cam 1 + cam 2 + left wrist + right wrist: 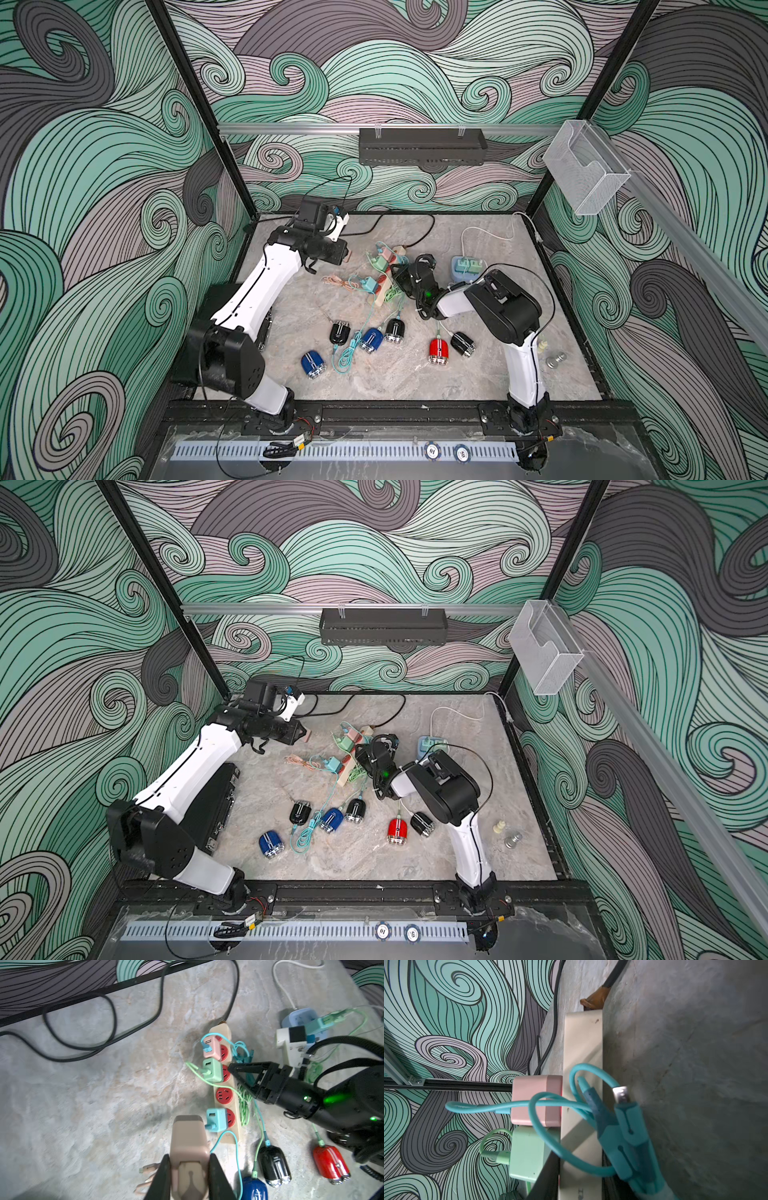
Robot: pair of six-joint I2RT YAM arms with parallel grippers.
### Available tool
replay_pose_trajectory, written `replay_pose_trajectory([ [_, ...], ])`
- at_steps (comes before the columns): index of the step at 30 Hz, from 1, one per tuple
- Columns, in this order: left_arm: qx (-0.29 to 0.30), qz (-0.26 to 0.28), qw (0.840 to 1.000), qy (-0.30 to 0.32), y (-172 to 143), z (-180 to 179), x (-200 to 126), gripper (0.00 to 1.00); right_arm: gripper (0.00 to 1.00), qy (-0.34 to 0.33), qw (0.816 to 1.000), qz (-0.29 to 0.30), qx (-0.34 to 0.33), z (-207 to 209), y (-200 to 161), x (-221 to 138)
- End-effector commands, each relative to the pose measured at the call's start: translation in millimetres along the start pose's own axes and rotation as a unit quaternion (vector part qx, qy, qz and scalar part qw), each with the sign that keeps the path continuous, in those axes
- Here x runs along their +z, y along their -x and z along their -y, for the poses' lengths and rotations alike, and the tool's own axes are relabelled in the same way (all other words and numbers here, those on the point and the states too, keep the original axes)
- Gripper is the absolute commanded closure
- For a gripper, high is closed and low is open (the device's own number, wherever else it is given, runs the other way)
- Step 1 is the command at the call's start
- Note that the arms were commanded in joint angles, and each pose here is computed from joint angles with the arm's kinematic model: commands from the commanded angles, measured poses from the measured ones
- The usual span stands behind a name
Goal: Unplug the electric shaver
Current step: Remove the plug from the socket, then place the plug at the center of the board.
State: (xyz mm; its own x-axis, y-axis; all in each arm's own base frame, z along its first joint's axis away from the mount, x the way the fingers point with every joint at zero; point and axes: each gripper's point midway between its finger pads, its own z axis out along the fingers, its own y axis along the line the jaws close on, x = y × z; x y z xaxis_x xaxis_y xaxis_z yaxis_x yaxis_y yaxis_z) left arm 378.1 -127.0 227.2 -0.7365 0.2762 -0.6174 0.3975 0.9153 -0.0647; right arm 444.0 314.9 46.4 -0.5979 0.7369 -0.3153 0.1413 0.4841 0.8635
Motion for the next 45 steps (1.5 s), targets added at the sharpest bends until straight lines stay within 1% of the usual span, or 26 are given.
replay_pose_trajectory([
  [1, -0.027, -0.031, 0.997, 0.072, -30.3, -21.2, -11.0, 0.99, 0.9, 0.028, 0.999, 0.031, 0.017, -20.6, 12.3, 8.3],
  [2, -0.033, -0.029, 0.995, 0.085, -37.2, -24.1, -19.5, 0.99, 0.9, 0.027, 0.999, 0.032, 0.019, -20.1, 11.8, 9.7],
  [7, -0.063, -0.072, 0.983, 0.154, -82.7, -43.8, -28.0, 0.98, 0.9, 0.03, 0.999, 0.03, 0.021, -21.2, 9.3, 13.6],
  [12, -0.101, -0.14, 0.97, 0.173, -125.5, -46.7, -23.6, 0.97, 0.9, 0.032, 0.999, 0.027, 0.027, -19.6, 6.3, 16.1],
  [15, -0.124, -0.201, 0.951, 0.201, -157.3, -53.1, -17.0, 0.96, 0.9, 0.033, 0.999, 0.027, 0.029, -18.3, 5.2, 17.5],
  [17, -0.144, -0.251, 0.928, 0.235, -179.1, -61.7, -12.2, 0.93, 0.9, 0.036, 0.998, 0.028, 0.031, -19.9, 5.6, 17.8],
  [19, -0.16, -0.29, 0.911, 0.244, -195.3, -64.3, -2.1, 0.88, 0.89, 0.038, 0.998, 0.026, 0.031, -21.2, 4.3, 17.7],
  [21, -0.167, -0.306, 0.906, 0.242, -200.1, -63.6, 6.1, 0.82, 0.9, 0.039, 0.998, 0.026, 0.031, -21.6, 4.4, 17.5],
  [24, -0.181, -0.301, 0.907, 0.233, -199.8, -62.6, 15.4, 0.74, 0.89, 0.04, 0.998, 0.026, 0.032, -21.0, 4.5, 16.3],
  [28, -0.193, -0.29, 0.912, 0.216, -197.2, -57.9, 20.7, 0.59, 0.87, 0.038, 0.999, 0.022, 0.03, -18.5, 2.8, 15.3],
  [29, -0.196, -0.281, 0.916, 0.21, -194.2, -56.3, 20.7, 0.52, 0.86, 0.038, 0.999, 0.022, 0.03, -18.2, 2.6, 14.8],
  [31, -0.204, -0.255, 0.925, 0.193, -183.8, -51.6, 18.3, 0.42, 0.84, 0.037, 0.999, 0.022, 0.029, -15.9, 1.6, 14.1],
  [32, -0.208, -0.238, 0.932, 0.18, -176.2, -48.4, 16.1, 0.33, 0.83, 0.037, 0.999, 0.021, 0.029, -15.3, 1.7, 13.5],
  [33, -0.21, -0.22, 0.938, 0.166, -168.0, -44.8, 14.4, 0.27, 0.82, 0.037, 0.999, 0.022, 0.029, -14.9, 1.9, 13.0],
  [34, -0.211, -0.2, 0.945, 0.15, -158.8, -40.6, 12.7, 0.24, 0.81, 0.037, 0.999, 0.021, 0.029, -14.2, 1.1, 11.7],
  [35, -0.208, -0.173, 0.954, 0.131, -146.8, -35.5, 8.8, 0.22, 0.8, 0.037, 0.999, 0.021, 0.029, -14.0, 1.3, 10.7],
  [38, -0.209, -0.108, 0.969, 0.08, -117.2, -22.9, 5.3, 0.2, 0.76, 0.025, 0.999, 0.019, 0.027, -9.4, 1.3, 6.6],
  [41, -0.196, -0.051, 0.979, 0.003, -91.5, -2.2, 13.5, 0.2, 0.71, 0.01, 1.0, 0.013, 0.019, -5.0, 0.6, 1.1],
  [43, -0.201, -0.023, 0.979, -0.029, -78.9, 5.9, 23.8, 0.2, 0.68, 0.0, 1.0, 0.009, 0.019, -1.7, 0.5, -2.1],
  [45, -0.211, -0.015, 0.977, -0.039, -72.2, 6.8, 34.6, 0.2, 0.62, -0.009, 1.0, 0.006, 0.013, 0.3, 1.4, -6.6],
])
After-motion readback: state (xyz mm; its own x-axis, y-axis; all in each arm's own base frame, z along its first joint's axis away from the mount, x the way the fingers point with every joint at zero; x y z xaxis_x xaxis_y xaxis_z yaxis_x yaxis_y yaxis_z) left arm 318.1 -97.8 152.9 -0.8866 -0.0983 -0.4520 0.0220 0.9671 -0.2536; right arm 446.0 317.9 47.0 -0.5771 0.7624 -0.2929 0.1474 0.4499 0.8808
